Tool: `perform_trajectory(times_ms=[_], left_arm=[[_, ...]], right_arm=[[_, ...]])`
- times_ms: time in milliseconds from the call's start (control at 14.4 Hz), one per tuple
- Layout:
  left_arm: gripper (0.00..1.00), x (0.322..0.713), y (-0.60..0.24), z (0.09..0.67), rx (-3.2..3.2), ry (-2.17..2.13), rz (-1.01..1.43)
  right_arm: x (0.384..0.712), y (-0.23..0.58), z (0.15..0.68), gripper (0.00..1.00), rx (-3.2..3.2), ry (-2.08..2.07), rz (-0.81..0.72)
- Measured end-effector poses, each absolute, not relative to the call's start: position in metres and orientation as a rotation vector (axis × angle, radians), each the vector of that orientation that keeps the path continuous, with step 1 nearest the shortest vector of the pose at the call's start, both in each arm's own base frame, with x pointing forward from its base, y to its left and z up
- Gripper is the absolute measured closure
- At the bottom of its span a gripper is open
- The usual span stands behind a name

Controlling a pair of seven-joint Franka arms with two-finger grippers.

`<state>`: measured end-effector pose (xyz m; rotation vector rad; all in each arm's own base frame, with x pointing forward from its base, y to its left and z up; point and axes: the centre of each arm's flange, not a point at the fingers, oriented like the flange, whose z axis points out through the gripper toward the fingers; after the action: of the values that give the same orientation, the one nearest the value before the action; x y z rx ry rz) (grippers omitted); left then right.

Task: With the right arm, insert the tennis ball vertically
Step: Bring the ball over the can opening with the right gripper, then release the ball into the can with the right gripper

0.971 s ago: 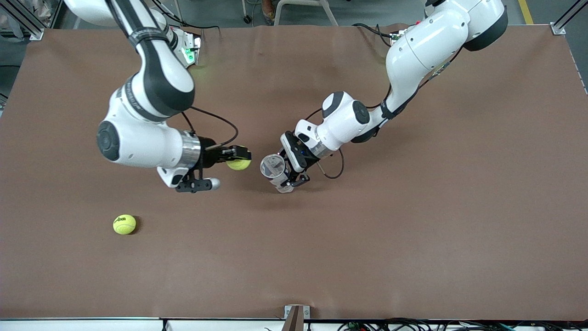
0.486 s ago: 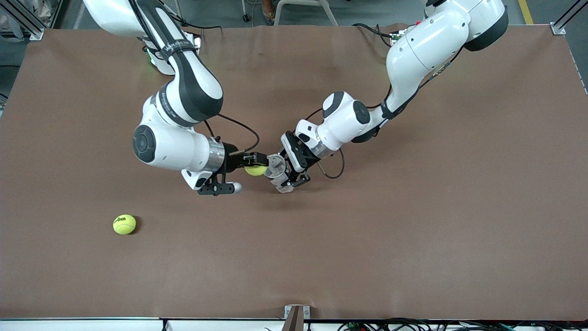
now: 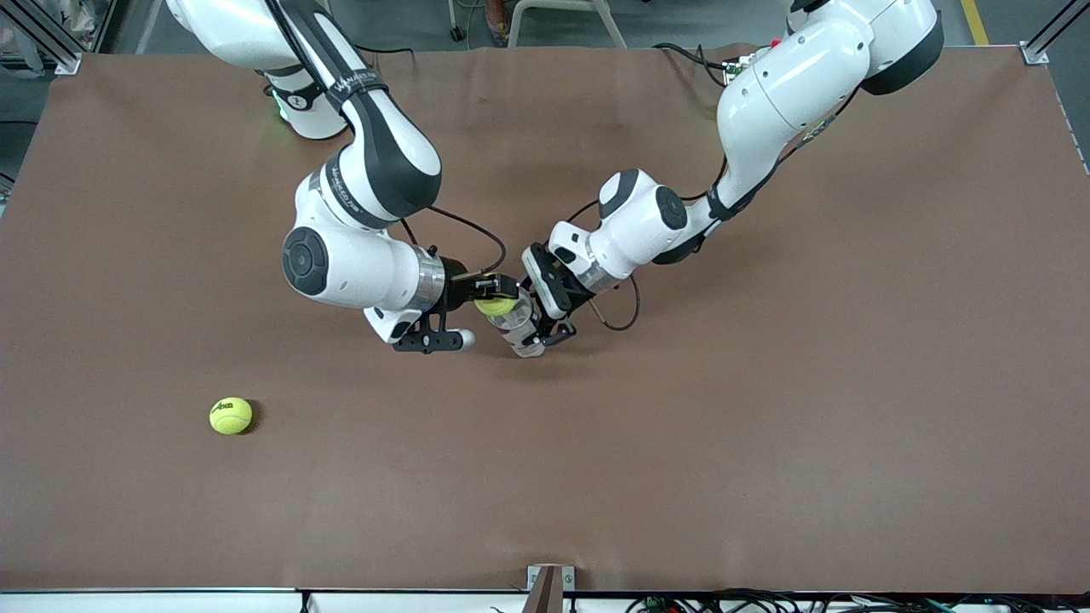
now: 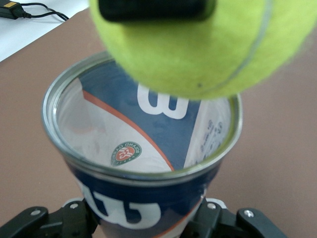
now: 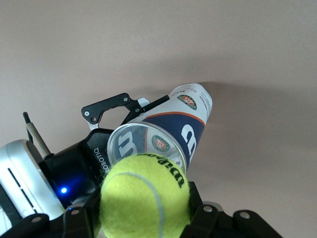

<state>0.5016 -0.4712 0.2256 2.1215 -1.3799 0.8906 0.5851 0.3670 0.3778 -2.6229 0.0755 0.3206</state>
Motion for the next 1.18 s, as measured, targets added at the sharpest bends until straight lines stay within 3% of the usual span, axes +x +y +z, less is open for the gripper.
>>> perform_trajectory(times_ms=[416,694,971,1179], left_arm=[[0.30,0.502,-0.471,0.226,2.121,-1.380,0.891],[0.30,0.502,-0.471,0.226,2.121,-1.380,0.891],[0.30,0.501,-0.471,0.226,2.121,-1.379,0.891],[0.30,0.501,-0.471,0.226,2.121,-1.379,0.891]], right_arm=[[0.590,0.370,0.376,0.33,-2.621,0.075,0.313],[0.592,0.376,0.384,0.00,-2.615,0.061,0.292],[0.598,0.368,0.386,0.00,-2.620,0.077,0.277],[0.626,0.312,0.387,0.00,-2.669,0.166,0.250]])
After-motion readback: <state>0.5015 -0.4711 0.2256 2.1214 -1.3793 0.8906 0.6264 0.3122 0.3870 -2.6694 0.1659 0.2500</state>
